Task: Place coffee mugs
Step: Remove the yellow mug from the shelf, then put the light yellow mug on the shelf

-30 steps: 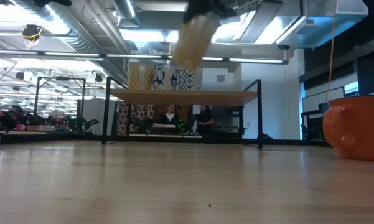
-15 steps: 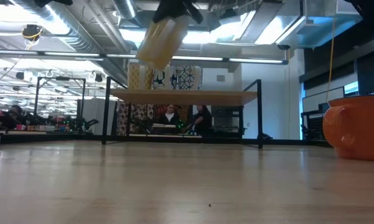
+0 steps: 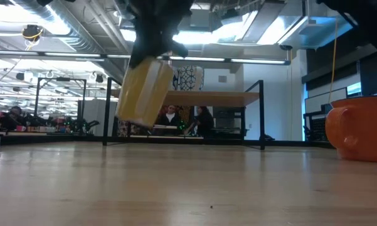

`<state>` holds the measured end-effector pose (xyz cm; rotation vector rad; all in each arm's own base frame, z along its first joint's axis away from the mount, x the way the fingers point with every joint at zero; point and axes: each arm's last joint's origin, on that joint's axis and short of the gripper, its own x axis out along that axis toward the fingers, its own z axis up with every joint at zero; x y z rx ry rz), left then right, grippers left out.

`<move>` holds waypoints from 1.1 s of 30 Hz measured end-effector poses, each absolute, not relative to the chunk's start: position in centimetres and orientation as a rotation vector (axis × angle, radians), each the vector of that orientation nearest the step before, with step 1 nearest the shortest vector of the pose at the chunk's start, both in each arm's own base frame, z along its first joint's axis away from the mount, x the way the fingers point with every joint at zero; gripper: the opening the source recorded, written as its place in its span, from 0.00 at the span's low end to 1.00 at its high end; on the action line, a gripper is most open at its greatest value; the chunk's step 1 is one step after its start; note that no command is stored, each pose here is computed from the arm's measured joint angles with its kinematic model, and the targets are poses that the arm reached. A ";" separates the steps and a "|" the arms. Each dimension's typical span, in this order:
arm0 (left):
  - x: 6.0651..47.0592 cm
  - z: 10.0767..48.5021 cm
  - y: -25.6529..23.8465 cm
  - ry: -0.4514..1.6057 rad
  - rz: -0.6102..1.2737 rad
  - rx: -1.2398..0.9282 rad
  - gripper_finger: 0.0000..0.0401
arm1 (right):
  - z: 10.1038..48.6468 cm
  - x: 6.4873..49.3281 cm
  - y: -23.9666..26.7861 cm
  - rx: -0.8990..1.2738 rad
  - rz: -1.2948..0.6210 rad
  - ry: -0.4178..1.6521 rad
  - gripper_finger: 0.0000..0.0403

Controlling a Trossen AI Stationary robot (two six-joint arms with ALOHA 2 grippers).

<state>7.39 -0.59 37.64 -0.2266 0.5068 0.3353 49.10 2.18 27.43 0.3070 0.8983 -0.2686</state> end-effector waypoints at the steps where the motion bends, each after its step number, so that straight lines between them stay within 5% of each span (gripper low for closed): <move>1: 7.4 37.6 -0.6 0.507 0.335 -0.226 0.25 | 26.8 49.3 2.2 0.323 -0.280 0.909 0.00; 17: 7.4 37.7 -0.6 0.501 0.342 -0.254 0.25 | 22.8 50.7 1.8 0.405 -0.376 0.953 0.02; 27: 7.9 38.0 -0.6 0.459 0.357 -0.254 0.25 | 23.7 51.2 1.9 0.410 -0.320 0.883 0.33; 33: 10.8 37.6 -1.5 0.513 0.344 -0.249 0.25 | 30.4 47.9 2.4 0.223 -0.210 0.846 0.46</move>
